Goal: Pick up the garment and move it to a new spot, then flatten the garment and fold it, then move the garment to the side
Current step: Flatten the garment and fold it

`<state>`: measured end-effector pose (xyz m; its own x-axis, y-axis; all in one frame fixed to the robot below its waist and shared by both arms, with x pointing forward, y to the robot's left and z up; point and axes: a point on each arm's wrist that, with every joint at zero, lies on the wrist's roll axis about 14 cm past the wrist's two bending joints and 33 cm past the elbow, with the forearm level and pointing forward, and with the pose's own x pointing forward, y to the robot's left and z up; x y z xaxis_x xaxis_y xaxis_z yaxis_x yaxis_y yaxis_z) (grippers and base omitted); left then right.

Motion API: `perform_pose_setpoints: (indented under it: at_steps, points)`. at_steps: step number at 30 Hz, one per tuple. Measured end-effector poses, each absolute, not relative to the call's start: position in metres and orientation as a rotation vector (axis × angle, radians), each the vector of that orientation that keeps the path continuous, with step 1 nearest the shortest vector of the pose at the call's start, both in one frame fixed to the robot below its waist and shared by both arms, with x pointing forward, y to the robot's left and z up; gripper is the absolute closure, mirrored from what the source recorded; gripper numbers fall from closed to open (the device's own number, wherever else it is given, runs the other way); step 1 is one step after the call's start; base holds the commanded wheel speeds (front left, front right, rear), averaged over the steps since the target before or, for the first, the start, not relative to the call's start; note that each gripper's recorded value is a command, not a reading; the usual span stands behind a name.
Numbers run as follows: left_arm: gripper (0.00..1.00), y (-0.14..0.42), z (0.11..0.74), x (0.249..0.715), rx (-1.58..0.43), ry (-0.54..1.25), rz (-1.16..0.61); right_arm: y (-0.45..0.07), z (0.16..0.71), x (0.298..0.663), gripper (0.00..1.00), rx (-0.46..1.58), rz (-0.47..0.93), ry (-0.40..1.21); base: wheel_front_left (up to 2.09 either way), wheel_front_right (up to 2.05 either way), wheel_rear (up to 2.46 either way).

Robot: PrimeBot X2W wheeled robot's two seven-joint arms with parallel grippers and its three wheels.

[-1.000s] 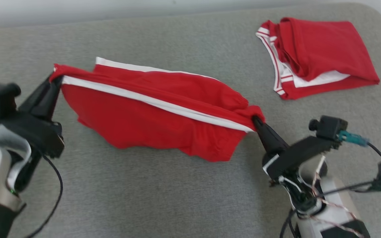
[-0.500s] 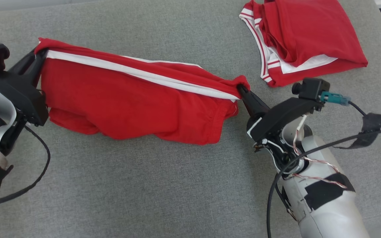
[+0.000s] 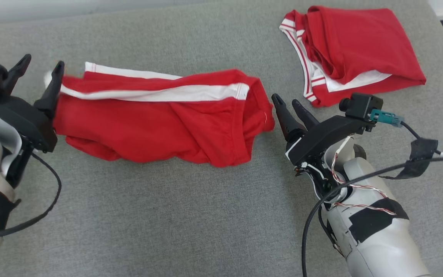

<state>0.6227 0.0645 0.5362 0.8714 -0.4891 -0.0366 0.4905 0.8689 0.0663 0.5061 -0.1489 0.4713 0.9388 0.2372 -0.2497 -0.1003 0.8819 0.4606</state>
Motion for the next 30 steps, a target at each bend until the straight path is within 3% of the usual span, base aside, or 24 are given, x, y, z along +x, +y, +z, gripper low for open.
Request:
perform_pose_setpoints:
  at_steps: [10,30]
  points:
    - [0.0,0.066,0.561,0.594,0.012,-0.066,-0.512,-0.146,0.506,0.487,0.0,0.41,0.196,0.167,0.0,0.0,0.0]
    - [0.0,0.088,0.593,0.512,-0.116,-0.24,-0.374,-0.172,0.552,0.409,0.0,0.171,0.127,-0.136,0.0,0.0,0.0]
